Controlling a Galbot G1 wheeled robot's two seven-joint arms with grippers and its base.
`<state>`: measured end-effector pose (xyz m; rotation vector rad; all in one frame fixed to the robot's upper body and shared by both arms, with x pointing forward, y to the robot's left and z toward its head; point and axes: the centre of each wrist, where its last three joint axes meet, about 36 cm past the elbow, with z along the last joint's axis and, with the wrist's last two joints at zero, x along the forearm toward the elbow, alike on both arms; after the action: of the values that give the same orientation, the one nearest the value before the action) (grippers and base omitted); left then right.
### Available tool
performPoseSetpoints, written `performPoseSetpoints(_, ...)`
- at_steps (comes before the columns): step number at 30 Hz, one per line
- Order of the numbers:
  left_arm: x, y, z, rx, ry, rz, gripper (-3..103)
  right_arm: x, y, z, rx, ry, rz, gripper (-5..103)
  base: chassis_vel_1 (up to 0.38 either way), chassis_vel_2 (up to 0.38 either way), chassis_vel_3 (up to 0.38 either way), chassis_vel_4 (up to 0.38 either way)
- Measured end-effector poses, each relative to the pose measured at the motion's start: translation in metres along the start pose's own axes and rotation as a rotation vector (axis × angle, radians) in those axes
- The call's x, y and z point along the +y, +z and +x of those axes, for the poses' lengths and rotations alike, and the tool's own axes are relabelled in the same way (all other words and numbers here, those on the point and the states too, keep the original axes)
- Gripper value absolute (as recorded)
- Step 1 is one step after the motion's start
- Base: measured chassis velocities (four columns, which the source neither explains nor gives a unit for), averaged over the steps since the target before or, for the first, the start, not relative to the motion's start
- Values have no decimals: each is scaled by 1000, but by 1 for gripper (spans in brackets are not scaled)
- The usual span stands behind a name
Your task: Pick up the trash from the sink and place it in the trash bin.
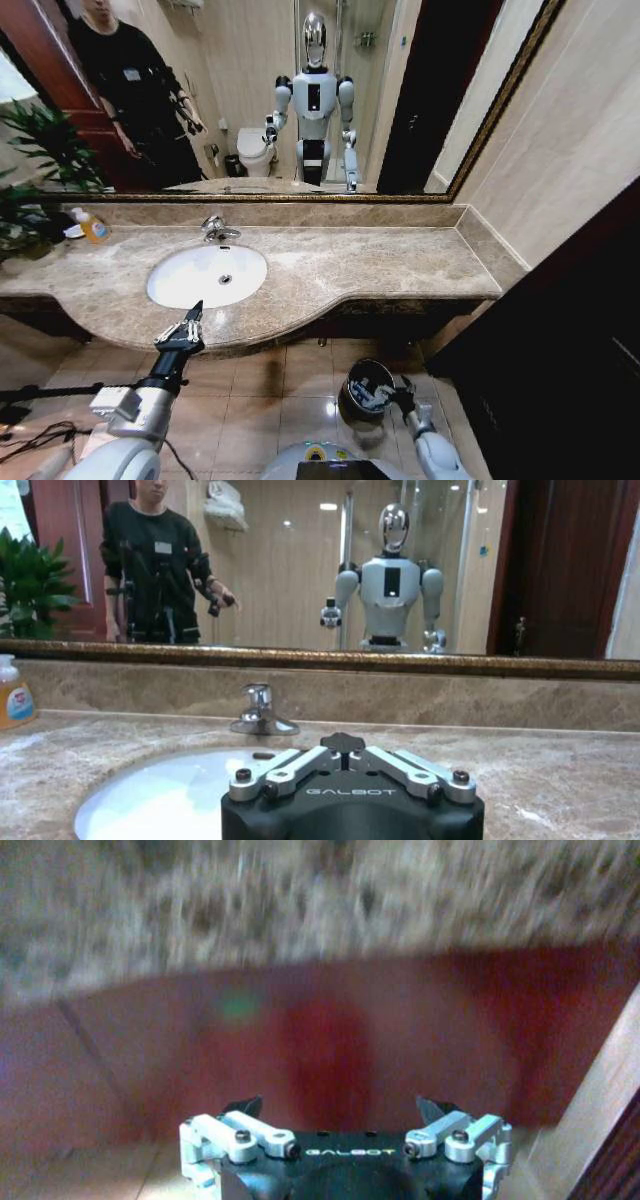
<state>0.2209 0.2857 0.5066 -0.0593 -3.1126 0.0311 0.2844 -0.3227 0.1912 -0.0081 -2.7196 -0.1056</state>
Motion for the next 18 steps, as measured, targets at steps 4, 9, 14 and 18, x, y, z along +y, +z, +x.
performPoseSetpoints(4, 0, 0, 0, 0, 0, 0, 0, 5, -61, 11, -96, 18, 5, 100, 0, 0, 0, 0)
performPoseSetpoints(9, 0, 0, 0, 0, 0, 0, 0, 8, -122, 26, -219, 6, 26, 100, 0, 0, 0, 0)
performPoseSetpoints(14, 0, 0, 0, 0, 0, 0, 0, 23, -196, 52, -369, -7, 19, 100, 0, 0, 0, 0)
performPoseSetpoints(18, 0, 0, 0, 0, 0, 0, 0, 36, -227, 71, -429, -14, 2, 100, 0, 0, 0, 0)
